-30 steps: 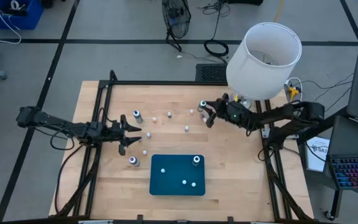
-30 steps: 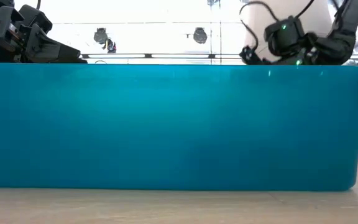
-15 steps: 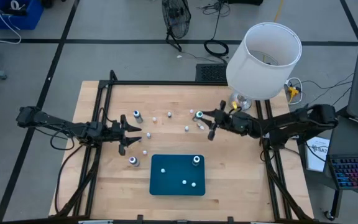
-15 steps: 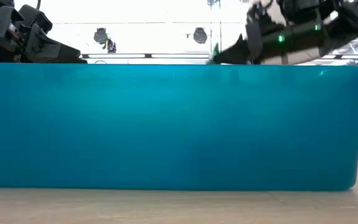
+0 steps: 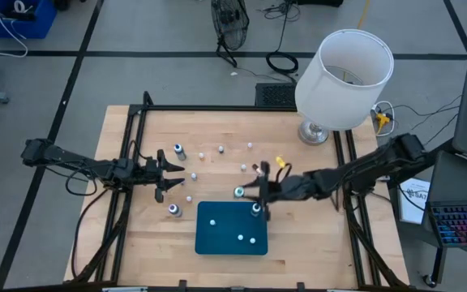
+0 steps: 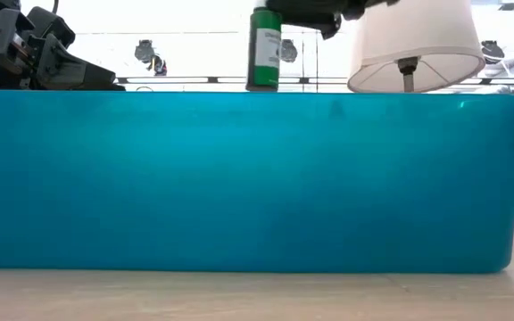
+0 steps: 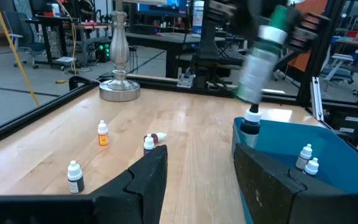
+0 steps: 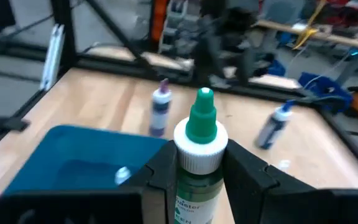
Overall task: Pick & Place food coloring
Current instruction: Put the large green food coloring bottle into the blue container, then put the red food coloring bottle into the blue container
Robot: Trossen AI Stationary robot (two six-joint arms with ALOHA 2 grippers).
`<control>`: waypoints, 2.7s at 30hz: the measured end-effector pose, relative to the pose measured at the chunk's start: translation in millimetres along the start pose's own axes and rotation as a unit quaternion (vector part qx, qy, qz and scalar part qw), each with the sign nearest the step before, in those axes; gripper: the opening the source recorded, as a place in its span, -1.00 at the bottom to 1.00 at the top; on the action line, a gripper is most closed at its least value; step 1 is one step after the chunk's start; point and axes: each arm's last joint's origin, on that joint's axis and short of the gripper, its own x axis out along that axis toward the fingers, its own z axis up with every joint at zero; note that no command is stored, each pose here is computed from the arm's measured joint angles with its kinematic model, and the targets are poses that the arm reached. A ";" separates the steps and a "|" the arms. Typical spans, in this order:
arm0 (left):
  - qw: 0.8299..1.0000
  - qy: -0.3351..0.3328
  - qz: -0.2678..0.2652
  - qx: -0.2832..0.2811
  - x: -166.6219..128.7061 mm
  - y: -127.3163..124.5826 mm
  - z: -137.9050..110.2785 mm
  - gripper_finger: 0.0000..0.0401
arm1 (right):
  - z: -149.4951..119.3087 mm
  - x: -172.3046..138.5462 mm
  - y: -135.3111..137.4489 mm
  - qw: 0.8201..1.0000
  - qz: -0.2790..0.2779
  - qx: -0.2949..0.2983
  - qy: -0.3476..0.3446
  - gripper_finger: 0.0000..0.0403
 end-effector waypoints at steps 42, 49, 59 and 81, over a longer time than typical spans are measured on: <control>1.000 0.000 0.000 0.000 0.0 0.0 0.0 -0.07 | -68.0 102.5 7.6 0.984 0.145 0.053 0.089 -0.56; 1.000 0.000 0.000 0.000 0.0 0.0 0.0 -0.07 | -77.8 101.7 -3.3 0.983 0.131 0.075 0.102 -0.56; 1.000 0.000 0.000 0.000 0.0 0.0 0.0 -0.07 | -77.9 99.5 -0.9 0.983 0.133 0.075 0.102 0.02; 1.000 0.000 0.000 0.000 0.0 0.0 0.0 -0.07 | -44.5 10.7 -47.8 0.937 -0.202 0.053 0.280 -0.05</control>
